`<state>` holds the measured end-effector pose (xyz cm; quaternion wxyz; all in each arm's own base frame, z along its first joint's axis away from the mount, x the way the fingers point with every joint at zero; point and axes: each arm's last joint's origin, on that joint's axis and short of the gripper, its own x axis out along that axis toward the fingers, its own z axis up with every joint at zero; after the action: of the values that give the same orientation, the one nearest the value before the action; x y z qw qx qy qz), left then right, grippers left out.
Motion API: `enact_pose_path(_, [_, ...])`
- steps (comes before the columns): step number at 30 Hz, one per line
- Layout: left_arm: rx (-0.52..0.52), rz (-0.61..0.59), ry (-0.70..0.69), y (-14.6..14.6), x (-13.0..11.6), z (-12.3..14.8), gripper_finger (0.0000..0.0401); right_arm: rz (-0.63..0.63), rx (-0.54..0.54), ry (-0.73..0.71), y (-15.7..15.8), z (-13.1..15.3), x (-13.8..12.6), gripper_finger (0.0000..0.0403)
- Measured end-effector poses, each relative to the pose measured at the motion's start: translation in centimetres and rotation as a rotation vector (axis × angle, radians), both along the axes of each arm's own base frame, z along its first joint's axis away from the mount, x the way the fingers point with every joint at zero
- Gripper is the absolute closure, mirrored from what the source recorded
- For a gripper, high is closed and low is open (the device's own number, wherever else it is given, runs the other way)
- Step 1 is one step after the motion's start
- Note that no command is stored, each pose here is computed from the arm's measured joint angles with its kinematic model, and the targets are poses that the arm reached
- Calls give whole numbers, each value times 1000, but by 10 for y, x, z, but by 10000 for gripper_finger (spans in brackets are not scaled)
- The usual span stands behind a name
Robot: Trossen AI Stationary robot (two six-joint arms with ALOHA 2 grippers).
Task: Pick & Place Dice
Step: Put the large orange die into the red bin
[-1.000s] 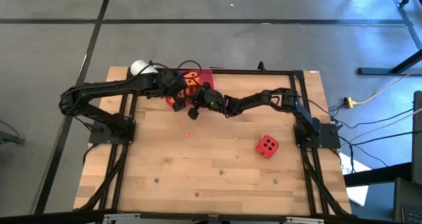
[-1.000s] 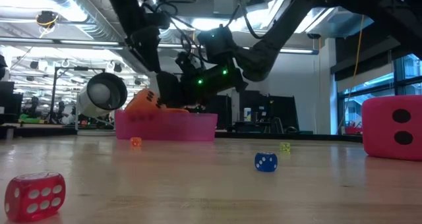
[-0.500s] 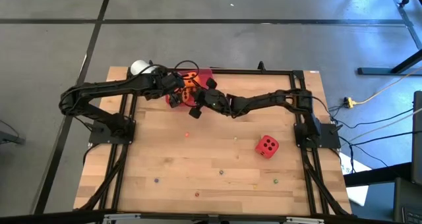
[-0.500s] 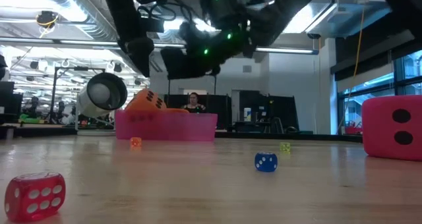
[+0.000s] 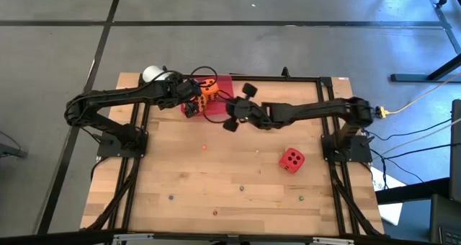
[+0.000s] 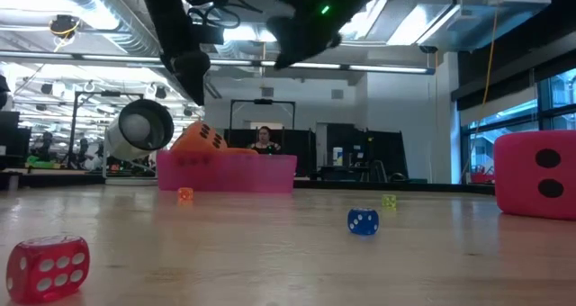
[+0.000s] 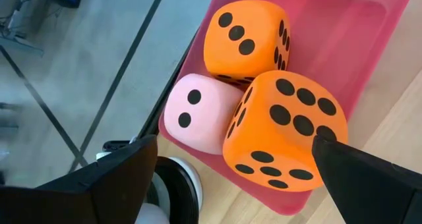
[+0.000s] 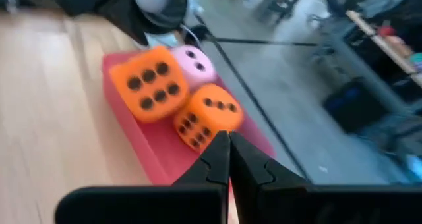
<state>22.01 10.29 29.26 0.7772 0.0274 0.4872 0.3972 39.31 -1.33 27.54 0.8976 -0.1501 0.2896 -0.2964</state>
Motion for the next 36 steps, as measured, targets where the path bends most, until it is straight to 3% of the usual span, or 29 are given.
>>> enact_pose_path(4, [-7,2,6,0,1,-2,5,-44,-54,45,21,23,-26,399])
enact_pose_path(9, [-8,10,32,3,6,-8,5,-114,-32,62,41,42,-63,399])
enact_pose_path(17, [19,50,149,8,13,-24,5,-281,35,63,63,39,-105,399])
enact_pose_path(22, [18,102,171,12,13,-30,5,-313,82,14,76,30,-104,399])
enact_pose_path(36, [-46,188,258,15,0,-37,5,-303,75,2,87,24,-102,399])
